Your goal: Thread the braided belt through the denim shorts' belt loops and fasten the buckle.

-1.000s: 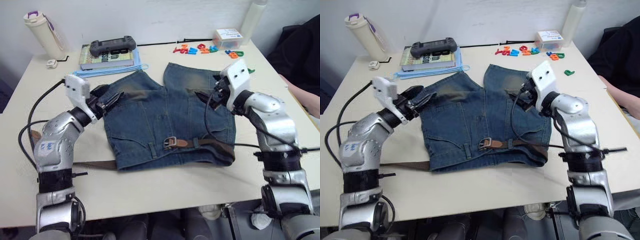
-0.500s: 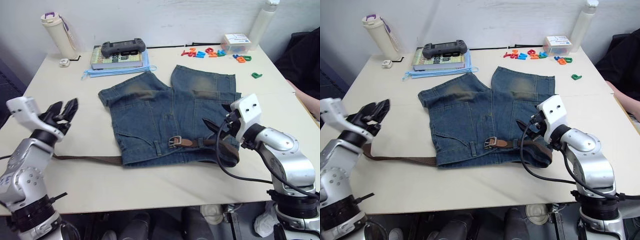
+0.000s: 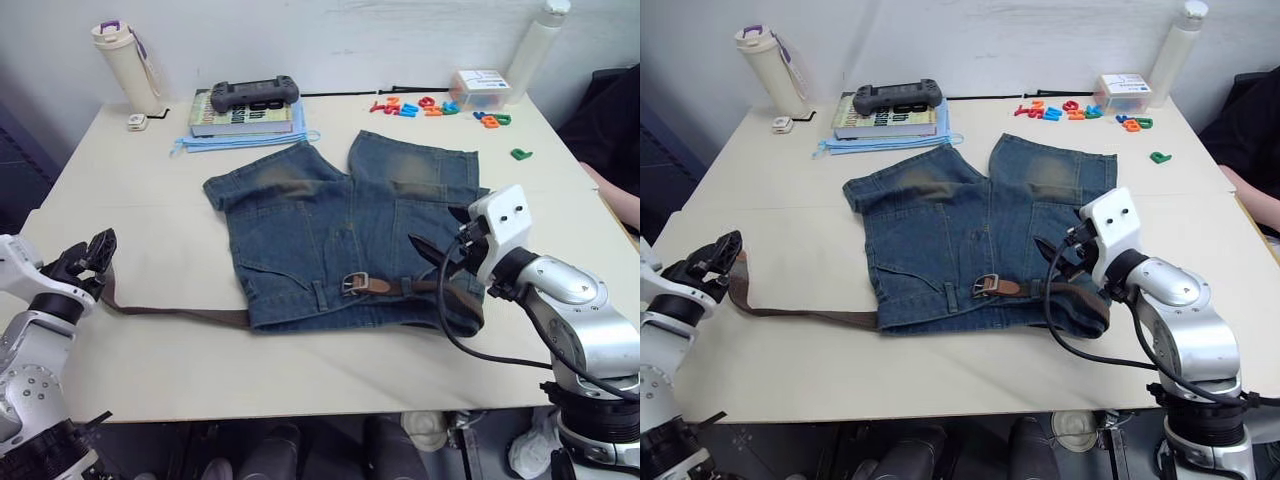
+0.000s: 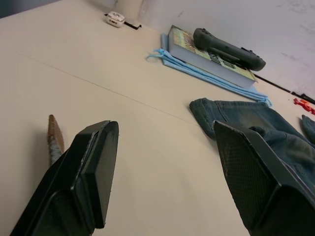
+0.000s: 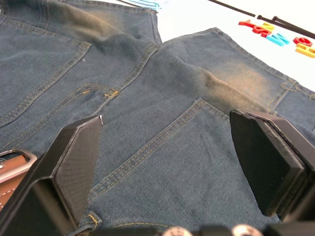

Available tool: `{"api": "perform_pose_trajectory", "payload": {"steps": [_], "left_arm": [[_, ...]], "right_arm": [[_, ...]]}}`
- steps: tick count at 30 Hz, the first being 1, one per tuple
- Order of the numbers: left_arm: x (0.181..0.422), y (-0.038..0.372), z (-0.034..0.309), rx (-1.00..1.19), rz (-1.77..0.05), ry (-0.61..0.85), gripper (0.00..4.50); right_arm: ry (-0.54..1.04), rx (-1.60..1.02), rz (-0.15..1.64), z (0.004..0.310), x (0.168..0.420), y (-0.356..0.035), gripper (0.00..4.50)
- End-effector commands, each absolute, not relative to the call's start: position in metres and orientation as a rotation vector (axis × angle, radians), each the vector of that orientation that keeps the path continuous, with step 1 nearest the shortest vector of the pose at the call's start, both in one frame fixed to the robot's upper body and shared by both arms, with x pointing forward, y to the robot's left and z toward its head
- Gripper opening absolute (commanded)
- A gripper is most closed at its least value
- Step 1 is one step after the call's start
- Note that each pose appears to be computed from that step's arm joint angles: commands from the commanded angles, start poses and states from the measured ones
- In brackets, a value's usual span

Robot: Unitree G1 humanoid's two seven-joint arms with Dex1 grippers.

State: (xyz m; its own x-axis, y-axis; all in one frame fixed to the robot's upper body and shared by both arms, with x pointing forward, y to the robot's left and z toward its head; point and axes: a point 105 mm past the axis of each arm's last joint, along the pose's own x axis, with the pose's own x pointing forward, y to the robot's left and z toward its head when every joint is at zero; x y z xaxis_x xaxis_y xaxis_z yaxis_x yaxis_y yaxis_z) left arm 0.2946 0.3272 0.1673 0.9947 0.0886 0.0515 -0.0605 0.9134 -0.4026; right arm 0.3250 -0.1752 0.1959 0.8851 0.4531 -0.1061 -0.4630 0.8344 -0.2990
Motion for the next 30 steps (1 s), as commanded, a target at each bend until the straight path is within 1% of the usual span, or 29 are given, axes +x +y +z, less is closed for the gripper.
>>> {"api": "perform_pose_trajectory", "payload": {"steps": [1,6,9,12,15,21,26,30], "left_arm": [[0.302,0.315,0.172,-0.369,0.053,-0.071,3.40],[0.306,0.308,0.175,-0.348,0.069,-0.038,3.40],[0.300,0.323,0.180,-0.301,0.167,-0.039,3.40],[0.294,0.338,0.178,-0.261,0.248,0.013,3.40],[0.286,0.347,0.168,-0.245,0.298,0.074,3.40],[0.270,0.363,0.128,-0.264,0.404,0.224,3.40],[0.262,0.367,0.102,-0.290,0.438,0.308,3.40],[0.261,0.360,0.093,-0.330,0.403,0.335,3.40]], "right_arm": [[-0.014,-0.359,0.510,0.206,0.324,-0.176,4.43],[-0.023,-0.401,0.482,0.211,0.329,-0.188,4.43],[-0.007,-0.433,0.531,0.206,0.328,-0.185,4.43],[0.009,-0.418,0.587,0.202,0.326,-0.179,4.43],[0.011,-0.377,0.683,0.201,0.317,-0.167,4.43],[-0.035,-0.265,0.888,0.212,0.294,-0.137,4.43],[-0.022,-0.276,1.024,0.210,0.278,-0.122,4.43],[0.000,-0.291,1.097,0.205,0.270,-0.114,4.43]]}}
